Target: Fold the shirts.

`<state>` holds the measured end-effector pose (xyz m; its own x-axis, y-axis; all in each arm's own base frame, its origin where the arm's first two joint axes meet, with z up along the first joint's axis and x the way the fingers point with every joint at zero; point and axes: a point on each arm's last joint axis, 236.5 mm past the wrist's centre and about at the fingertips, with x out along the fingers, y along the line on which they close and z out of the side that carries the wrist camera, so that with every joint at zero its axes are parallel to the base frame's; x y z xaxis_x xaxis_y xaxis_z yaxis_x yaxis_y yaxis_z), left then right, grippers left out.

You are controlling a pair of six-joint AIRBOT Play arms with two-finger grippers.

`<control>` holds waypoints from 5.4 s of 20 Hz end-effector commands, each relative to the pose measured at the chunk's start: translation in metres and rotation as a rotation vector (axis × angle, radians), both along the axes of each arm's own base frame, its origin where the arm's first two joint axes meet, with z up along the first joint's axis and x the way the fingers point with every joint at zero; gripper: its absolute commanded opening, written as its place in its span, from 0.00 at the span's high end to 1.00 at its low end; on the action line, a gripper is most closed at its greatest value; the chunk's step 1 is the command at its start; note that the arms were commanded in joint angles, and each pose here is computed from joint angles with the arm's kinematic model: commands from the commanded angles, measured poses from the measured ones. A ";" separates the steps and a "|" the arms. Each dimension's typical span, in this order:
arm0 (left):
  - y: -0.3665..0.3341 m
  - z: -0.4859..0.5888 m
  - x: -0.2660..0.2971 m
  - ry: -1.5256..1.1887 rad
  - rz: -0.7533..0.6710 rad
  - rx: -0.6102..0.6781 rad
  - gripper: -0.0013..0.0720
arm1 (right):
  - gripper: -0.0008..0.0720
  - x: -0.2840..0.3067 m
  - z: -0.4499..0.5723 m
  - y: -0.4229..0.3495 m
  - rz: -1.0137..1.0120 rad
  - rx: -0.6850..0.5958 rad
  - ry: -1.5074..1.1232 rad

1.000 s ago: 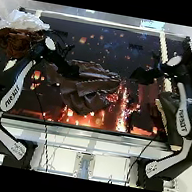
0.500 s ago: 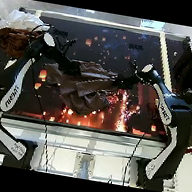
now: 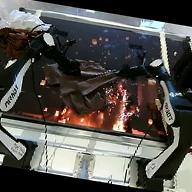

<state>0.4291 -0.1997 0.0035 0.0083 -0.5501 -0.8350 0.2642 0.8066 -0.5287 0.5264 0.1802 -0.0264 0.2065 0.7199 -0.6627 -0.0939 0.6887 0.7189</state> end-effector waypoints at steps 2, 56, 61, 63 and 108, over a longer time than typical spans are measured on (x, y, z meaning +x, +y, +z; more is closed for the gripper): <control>0.003 -0.011 -0.016 0.053 -0.021 0.015 0.55 | 0.96 0.016 0.059 -0.061 -0.085 -0.035 -0.087; 0.119 0.171 0.074 -0.565 0.287 0.605 0.97 | 0.96 -0.164 0.217 -0.126 0.128 -0.416 -0.141; 0.097 0.098 0.048 -0.361 0.146 0.573 0.97 | 0.96 -0.161 0.186 -0.062 0.262 -0.478 -0.185; 0.100 0.066 0.040 -0.281 0.104 0.609 0.97 | 0.96 -0.155 0.161 -0.044 0.282 -0.502 -0.194; 0.109 0.084 0.097 -0.450 0.186 0.654 0.36 | 0.56 -0.079 -0.053 -0.047 0.056 -0.371 0.041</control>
<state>0.5240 -0.0901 0.0860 0.4540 0.0919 -0.8863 0.1711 0.9672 0.1879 0.4608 0.1331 -0.0601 0.2496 0.4267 -0.8693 -0.1191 0.9044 0.4098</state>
